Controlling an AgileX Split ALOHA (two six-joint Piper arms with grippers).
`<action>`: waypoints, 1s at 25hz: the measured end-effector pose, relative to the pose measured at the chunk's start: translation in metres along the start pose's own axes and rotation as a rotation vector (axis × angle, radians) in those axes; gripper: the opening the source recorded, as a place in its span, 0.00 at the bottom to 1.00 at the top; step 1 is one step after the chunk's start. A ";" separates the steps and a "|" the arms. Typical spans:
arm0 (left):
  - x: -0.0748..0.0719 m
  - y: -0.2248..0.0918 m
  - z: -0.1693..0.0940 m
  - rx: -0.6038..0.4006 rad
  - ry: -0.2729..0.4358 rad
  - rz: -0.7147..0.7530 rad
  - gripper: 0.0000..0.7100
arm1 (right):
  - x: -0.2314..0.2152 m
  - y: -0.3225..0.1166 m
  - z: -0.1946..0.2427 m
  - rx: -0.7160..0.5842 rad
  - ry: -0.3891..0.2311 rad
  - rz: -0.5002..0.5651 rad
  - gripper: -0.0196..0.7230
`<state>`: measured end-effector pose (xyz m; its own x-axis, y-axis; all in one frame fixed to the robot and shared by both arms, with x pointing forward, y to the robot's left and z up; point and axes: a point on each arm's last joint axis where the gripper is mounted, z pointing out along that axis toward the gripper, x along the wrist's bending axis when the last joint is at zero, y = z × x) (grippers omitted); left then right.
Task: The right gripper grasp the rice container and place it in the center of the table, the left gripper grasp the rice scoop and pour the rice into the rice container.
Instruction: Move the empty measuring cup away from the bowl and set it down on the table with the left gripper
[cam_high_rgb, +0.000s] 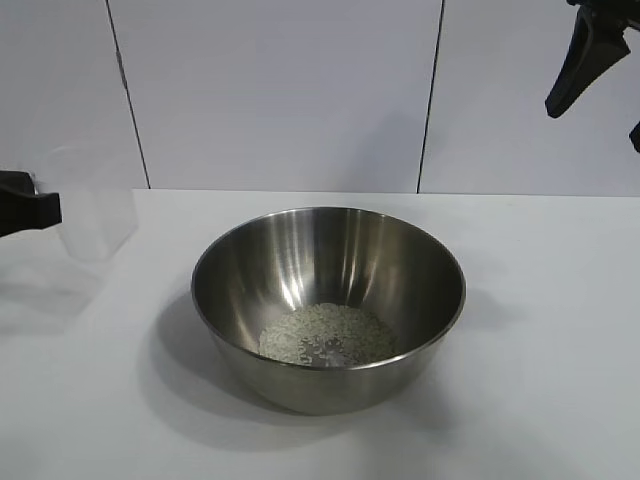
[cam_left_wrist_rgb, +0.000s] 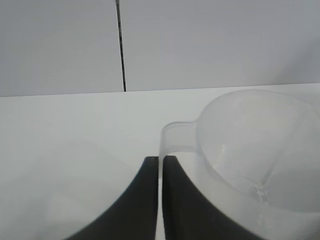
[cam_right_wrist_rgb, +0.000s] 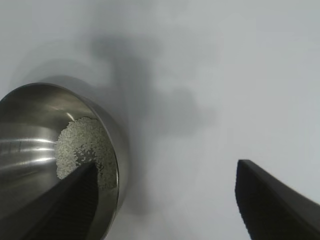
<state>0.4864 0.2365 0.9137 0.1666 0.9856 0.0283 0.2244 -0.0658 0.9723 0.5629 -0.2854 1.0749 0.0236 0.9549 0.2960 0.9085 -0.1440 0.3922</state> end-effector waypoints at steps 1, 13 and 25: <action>0.000 -0.007 0.003 0.012 0.003 0.002 0.01 | 0.000 0.000 0.000 0.001 0.000 -0.001 0.73; 0.000 -0.046 0.015 0.141 0.026 -0.030 0.01 | 0.000 0.000 0.000 0.002 0.000 -0.011 0.73; 0.004 -0.046 0.015 0.134 0.067 -0.046 0.60 | 0.000 0.000 0.000 0.003 0.000 -0.015 0.73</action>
<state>0.4913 0.2407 0.8659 0.0902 0.9959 0.0042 0.3575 -0.0363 0.9332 0.5627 -0.2854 1.0748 0.0098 0.9569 0.2903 0.9100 -0.1289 0.3942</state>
